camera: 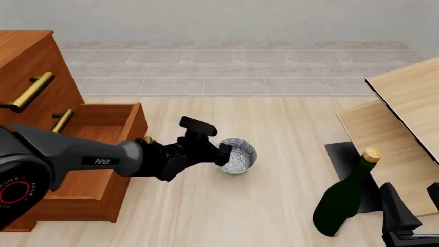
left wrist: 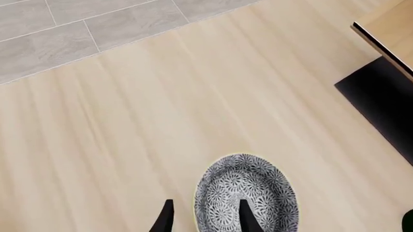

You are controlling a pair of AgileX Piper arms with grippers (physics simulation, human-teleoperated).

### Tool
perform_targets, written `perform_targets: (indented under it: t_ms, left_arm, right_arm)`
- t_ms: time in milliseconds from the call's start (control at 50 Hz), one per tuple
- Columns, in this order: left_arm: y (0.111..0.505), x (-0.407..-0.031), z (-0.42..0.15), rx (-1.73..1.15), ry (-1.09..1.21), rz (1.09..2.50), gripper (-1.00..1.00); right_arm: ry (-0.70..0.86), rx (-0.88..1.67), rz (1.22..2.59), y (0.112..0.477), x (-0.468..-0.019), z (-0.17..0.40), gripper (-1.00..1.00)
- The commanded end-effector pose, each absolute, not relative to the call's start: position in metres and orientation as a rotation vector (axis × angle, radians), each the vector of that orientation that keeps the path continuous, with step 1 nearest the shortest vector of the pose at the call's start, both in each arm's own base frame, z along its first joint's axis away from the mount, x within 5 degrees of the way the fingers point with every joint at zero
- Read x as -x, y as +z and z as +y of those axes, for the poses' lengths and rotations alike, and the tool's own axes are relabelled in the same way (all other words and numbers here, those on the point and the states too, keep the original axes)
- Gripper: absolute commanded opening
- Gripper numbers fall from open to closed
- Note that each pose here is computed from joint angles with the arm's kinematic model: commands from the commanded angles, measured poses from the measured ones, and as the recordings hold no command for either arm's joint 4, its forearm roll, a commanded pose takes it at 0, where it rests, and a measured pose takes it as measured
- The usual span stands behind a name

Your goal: Put the bowl on top of the cabinet.

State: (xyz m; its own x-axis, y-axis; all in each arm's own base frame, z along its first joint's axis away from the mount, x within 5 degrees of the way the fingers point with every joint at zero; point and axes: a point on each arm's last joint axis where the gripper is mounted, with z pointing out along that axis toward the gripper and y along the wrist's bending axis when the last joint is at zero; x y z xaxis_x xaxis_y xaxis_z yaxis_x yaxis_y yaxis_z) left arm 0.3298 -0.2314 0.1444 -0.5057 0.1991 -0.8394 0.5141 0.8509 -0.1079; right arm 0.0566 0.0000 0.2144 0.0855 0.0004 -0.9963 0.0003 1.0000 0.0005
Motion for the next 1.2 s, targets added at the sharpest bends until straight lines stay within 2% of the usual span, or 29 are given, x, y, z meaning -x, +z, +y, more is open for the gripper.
perform_targets:
  t_ms: [20, 820, 840, 1200]
  left_arm:
    - [0.139, -0.335, -0.233, -0.526, -0.423, 2.106, 1.00]
    - [0.122, -0.345, -0.237, -0.560, -0.390, 2.123, 1.00]
    - [0.126, -0.349, -0.230, -0.560, -0.373, 2.099, -1.00]
    - [0.145, -0.341, -0.221, -0.521, -0.391, 2.069, -1.00]
  right_arm:
    - [0.000, 0.000, 1.485, 0.214, -0.057, 0.000, 1.00]
    - [0.000, 0.000, 1.485, 0.214, -0.057, 0.000, 1.00]
    - [0.000, -0.001, 1.485, 0.214, -0.057, 0.000, 1.00]
    - [0.000, -0.001, 1.485, 0.214, -0.057, 0.000, 1.00]
